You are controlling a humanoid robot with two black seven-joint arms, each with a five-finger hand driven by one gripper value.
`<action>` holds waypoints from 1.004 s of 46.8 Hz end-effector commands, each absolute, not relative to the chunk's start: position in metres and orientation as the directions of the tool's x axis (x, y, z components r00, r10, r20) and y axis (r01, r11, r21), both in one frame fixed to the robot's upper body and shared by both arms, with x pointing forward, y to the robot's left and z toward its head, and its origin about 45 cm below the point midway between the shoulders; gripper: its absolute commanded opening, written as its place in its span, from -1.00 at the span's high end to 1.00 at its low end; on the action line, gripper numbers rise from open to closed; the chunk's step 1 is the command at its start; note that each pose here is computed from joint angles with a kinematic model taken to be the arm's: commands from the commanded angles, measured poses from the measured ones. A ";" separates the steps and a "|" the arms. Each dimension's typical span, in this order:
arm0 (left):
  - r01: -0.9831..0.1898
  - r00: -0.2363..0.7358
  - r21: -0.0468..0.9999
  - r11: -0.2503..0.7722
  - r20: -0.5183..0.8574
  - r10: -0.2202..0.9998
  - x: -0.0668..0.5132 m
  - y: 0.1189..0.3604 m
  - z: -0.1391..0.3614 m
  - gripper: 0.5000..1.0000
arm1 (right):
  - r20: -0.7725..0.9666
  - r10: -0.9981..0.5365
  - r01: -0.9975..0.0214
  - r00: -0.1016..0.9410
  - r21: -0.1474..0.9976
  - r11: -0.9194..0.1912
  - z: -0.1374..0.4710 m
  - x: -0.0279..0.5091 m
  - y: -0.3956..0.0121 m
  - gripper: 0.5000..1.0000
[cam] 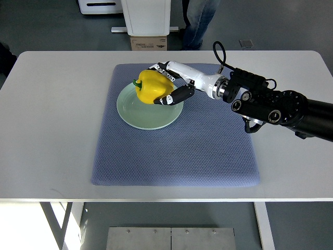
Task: Place yellow pepper on plate with right hand
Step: 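Lift the pepper with the right hand and carry it over the green plate, then lower the pepper onto the plate and open the right hand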
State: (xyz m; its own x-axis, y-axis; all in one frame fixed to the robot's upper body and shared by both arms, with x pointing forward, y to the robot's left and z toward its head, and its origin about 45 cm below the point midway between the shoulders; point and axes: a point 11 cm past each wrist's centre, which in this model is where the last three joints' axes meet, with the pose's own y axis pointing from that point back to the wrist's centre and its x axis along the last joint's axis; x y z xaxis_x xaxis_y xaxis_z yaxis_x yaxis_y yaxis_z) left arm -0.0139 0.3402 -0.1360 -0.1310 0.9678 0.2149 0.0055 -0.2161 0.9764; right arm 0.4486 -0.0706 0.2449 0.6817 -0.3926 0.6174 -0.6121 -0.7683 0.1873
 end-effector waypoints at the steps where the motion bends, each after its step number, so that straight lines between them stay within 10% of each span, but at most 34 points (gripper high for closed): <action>1: 0.006 -0.130 0.976 -0.216 0.215 0.968 -0.014 0.340 -0.136 -1.00 | 0.589 -0.410 -0.611 0.696 0.188 -0.769 0.235 0.444 -0.068 1.00; 28: 0.006 -0.130 0.976 -0.216 0.215 0.968 -0.014 0.340 -0.136 -1.00 | 0.517 -0.473 -0.641 0.713 0.207 -0.740 0.209 0.437 -0.066 1.00; 47: 0.006 -0.132 0.976 -0.216 0.215 0.968 -0.014 0.340 -0.136 -1.00 | 0.531 -0.490 -0.665 0.691 0.201 -0.719 0.204 0.443 -0.068 -0.87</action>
